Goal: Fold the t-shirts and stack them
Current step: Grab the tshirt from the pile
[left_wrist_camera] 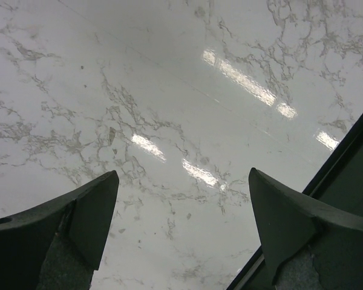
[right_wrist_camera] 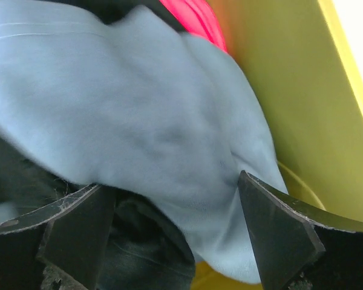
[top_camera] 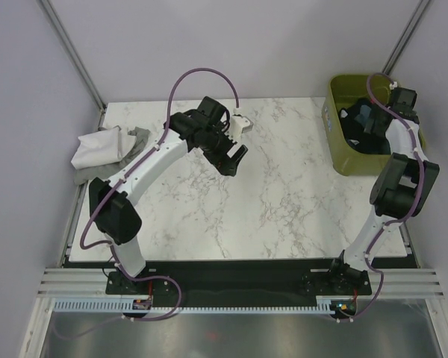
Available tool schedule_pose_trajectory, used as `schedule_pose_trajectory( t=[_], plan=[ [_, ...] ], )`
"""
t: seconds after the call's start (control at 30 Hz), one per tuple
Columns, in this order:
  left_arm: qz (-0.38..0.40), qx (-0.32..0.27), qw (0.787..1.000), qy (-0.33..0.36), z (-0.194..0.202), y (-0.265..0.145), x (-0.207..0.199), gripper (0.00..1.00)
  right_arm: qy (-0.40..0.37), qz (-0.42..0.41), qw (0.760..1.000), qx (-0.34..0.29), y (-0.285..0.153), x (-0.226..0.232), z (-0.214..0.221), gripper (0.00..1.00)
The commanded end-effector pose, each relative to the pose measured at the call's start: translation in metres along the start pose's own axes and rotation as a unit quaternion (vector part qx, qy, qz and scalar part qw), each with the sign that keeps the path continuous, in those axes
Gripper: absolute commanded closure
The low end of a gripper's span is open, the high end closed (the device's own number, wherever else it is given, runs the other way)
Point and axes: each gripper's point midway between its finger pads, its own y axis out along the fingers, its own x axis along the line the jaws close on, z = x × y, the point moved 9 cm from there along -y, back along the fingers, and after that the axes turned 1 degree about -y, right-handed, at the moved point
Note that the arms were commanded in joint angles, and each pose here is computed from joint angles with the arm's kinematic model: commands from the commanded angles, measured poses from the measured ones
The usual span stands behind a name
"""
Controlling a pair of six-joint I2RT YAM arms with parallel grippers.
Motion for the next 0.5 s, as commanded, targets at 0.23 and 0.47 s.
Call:
schedule_pose_trajectory(
  t=[0.23,0.47],
  plan=[
    [-0.050,-0.020,0.999,0.009,-0.017,0.007,0.016,0.04,0.004,-0.181,0.977,-0.112,-0.023,0.035,-0.070,0.08],
    [-0.071,-0.019,0.997,0.013,-0.024,0.011,0.023,0.04,-0.013,-0.156,0.984,-0.088,0.006,0.045,-0.060,0.07]
  ],
)
